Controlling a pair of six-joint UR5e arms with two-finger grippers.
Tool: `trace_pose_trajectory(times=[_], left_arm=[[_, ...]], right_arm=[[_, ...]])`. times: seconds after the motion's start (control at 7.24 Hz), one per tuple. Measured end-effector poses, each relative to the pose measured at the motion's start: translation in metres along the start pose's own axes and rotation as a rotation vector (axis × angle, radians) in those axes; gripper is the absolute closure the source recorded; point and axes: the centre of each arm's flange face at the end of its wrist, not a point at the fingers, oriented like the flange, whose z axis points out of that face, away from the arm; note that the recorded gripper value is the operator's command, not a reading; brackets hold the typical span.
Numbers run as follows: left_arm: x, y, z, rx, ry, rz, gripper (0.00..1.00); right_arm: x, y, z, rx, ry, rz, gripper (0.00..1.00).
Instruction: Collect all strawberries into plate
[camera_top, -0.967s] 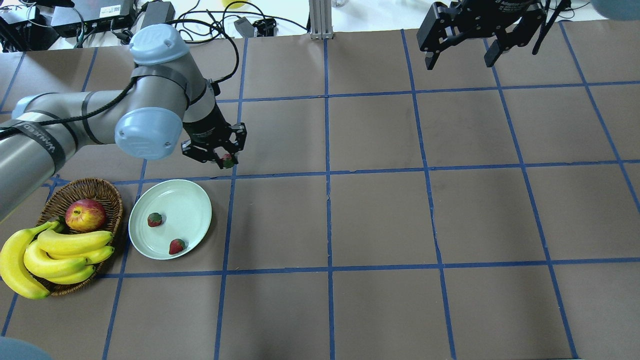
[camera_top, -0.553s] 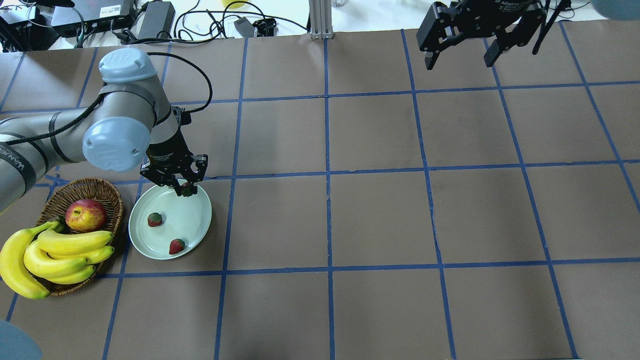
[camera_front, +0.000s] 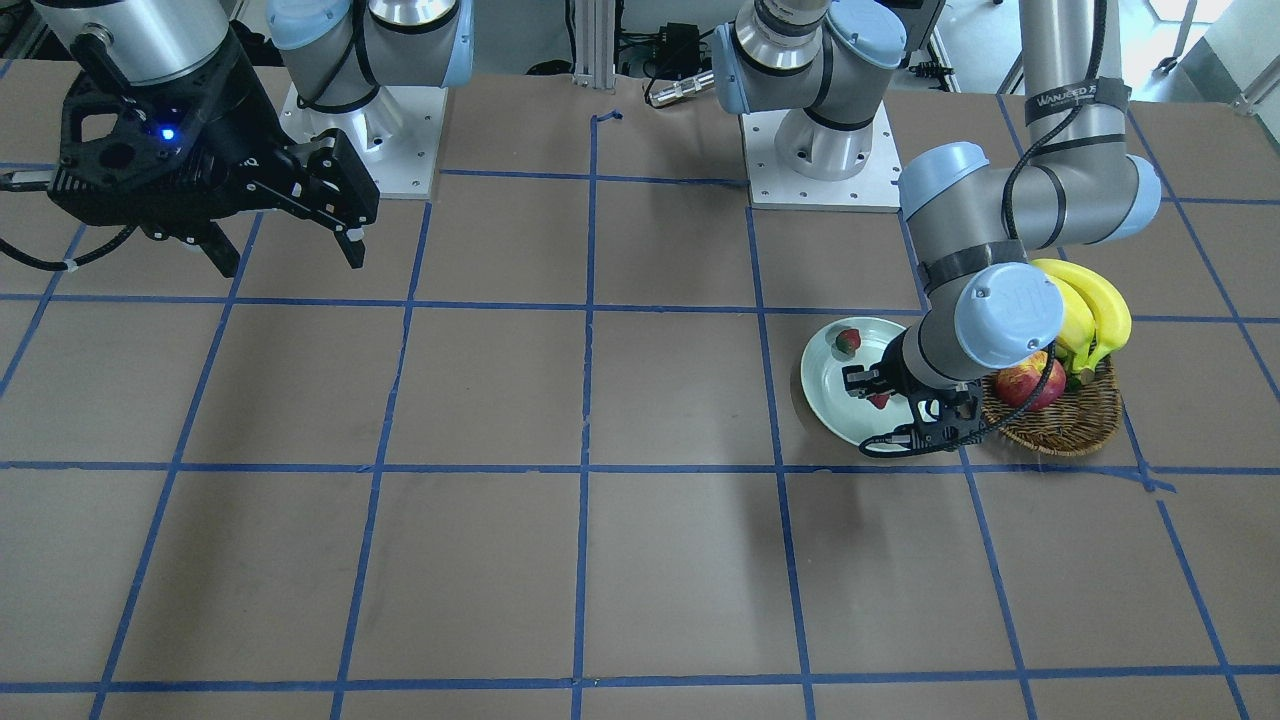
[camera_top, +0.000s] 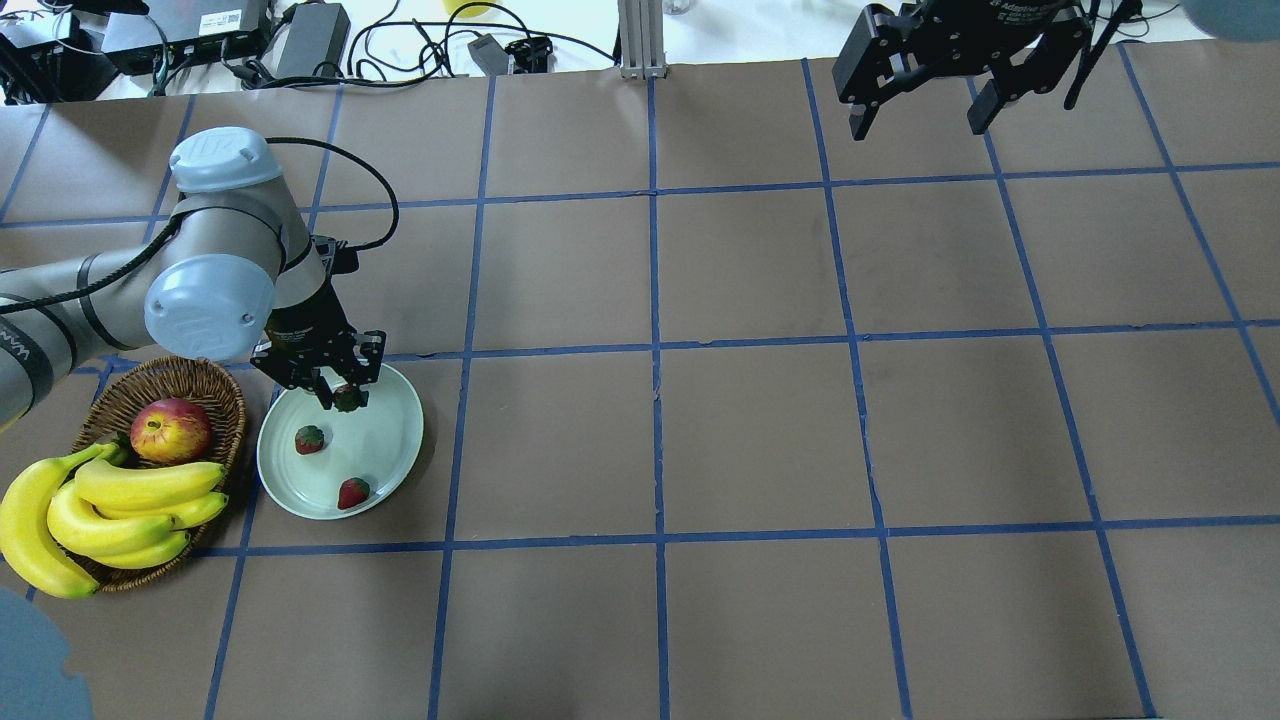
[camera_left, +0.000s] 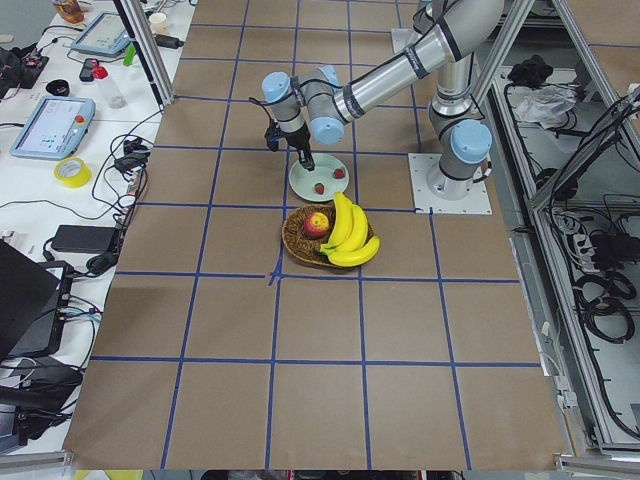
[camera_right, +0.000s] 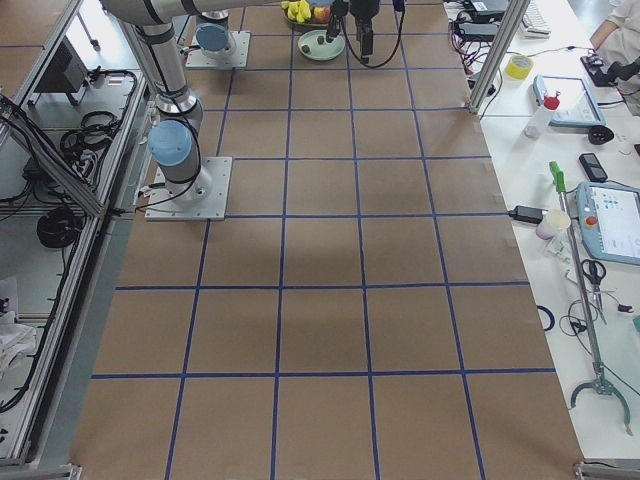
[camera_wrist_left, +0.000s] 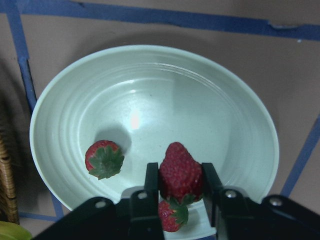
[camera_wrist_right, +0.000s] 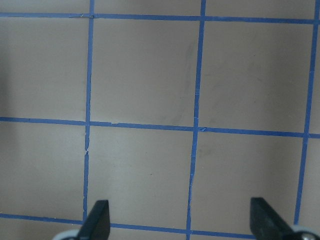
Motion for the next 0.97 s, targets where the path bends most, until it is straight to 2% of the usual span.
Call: trace_pose_trajectory(times=[0.41,0.55,0.69,0.97], left_arm=[[-0.005,-0.012,-0.079,0.156,-0.008,-0.008,0.00],[-0.001,-0.010,-0.102,0.189,0.014,-0.009,0.00],[0.006,-0.002,-0.121,0.206,0.067,-0.011,0.00],[0.017,0.028,-0.165,0.256,0.123,0.002,0.00]], right_arm=[[0.000,0.000,0.000,0.000,0.000,0.000,0.00],[0.000,0.000,0.000,0.001,0.000,0.000,0.00],[0.000,0.000,-0.001,0.001,0.000,0.000,0.00],[0.000,0.001,-0.001,0.002,-0.001,0.000,0.00]])
